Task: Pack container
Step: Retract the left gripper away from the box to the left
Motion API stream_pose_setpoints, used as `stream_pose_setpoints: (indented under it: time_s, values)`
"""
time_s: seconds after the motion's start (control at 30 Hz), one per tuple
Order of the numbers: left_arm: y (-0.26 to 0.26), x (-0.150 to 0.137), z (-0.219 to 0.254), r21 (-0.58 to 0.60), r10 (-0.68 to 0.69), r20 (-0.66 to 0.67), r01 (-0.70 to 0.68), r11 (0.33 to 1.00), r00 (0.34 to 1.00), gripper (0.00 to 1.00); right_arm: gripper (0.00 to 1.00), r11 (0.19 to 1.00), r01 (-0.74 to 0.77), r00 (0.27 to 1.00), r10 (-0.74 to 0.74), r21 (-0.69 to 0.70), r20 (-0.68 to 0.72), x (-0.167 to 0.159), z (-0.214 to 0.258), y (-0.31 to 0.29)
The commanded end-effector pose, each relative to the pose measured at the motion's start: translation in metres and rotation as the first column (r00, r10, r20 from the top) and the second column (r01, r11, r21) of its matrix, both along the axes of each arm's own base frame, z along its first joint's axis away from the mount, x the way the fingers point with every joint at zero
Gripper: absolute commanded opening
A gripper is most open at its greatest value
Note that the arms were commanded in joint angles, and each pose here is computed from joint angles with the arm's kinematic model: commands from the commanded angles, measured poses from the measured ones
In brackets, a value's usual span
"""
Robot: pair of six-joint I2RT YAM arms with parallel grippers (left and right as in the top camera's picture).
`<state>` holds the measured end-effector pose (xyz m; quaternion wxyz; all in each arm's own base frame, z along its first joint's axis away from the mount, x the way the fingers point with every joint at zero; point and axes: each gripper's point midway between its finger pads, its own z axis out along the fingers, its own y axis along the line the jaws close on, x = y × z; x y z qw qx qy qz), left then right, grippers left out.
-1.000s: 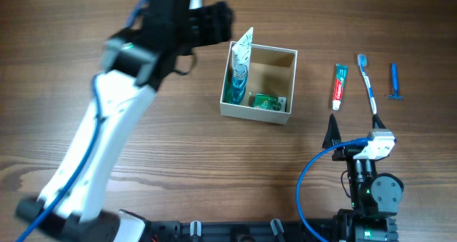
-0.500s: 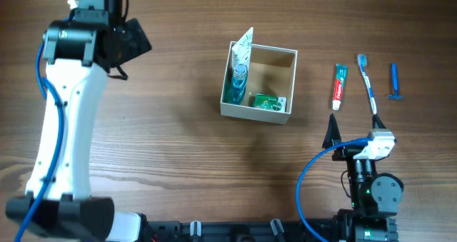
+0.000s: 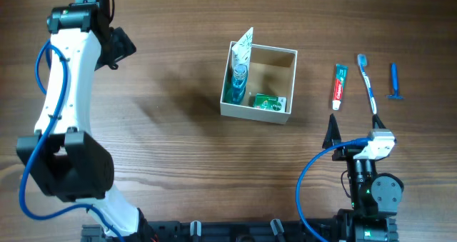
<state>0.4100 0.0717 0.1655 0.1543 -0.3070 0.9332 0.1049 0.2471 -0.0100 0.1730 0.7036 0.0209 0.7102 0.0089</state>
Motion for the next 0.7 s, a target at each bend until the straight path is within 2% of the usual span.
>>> stream_pose_setpoints:
  time_s: [0.0, 0.67]
  values:
    - [0.0106, 0.0021, -0.0088, 0.014, 0.026, -0.015, -0.026, 1.0, 1.0, 1.0, 1.0, 1.0, 0.011, 1.0, -0.011, 0.013, 0.003, 0.0, 0.0003, -0.0014]
    - [0.0105, 0.007, -0.0076, 0.015, 0.024, 0.006, -0.024, 1.0, 1.0, 1.0, 1.0, 1.0, 0.011, 1.0, -0.011, 0.013, 0.003, 0.0, 0.0003, -0.0014]
